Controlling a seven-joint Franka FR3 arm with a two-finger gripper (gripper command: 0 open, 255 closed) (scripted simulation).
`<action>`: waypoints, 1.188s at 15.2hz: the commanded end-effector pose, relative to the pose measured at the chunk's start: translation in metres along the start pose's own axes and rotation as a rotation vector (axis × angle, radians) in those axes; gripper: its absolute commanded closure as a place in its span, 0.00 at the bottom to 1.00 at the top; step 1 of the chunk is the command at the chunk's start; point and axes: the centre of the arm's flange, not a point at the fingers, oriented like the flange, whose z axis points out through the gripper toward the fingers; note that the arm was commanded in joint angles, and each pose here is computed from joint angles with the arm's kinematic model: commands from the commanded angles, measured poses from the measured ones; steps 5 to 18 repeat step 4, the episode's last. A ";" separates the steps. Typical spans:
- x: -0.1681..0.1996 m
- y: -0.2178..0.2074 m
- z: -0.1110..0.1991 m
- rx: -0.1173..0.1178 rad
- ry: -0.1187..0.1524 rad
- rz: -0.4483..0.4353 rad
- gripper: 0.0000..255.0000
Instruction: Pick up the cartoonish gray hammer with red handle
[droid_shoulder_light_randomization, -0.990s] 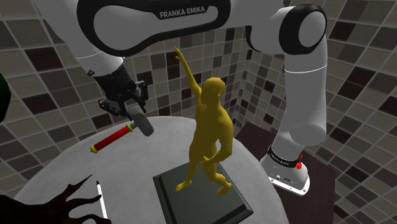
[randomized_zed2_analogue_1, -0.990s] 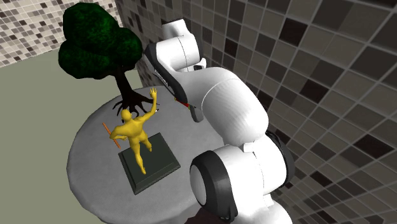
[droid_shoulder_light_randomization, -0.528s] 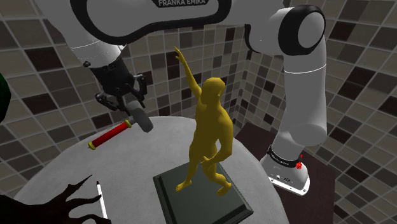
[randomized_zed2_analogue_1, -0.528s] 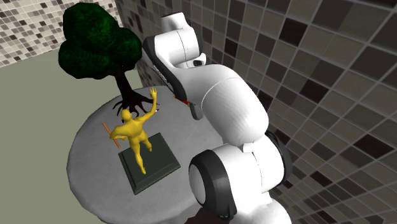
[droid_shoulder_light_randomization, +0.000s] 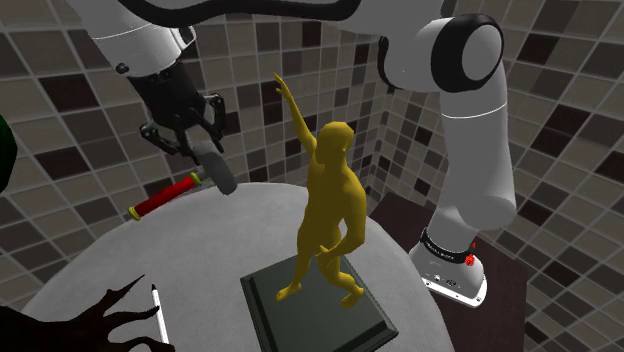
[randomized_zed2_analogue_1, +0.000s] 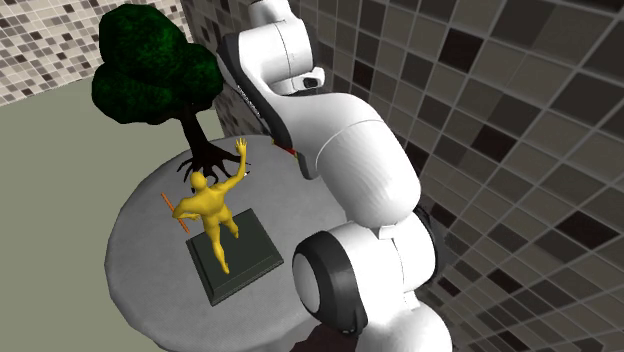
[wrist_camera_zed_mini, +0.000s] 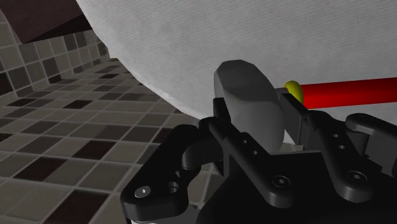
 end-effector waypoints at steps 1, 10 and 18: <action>0.000 0.004 -0.011 0.000 0.000 0.000 1.00; 0.001 0.006 -0.017 0.000 0.000 0.000 1.00; 0.001 0.006 -0.017 0.000 0.000 0.000 1.00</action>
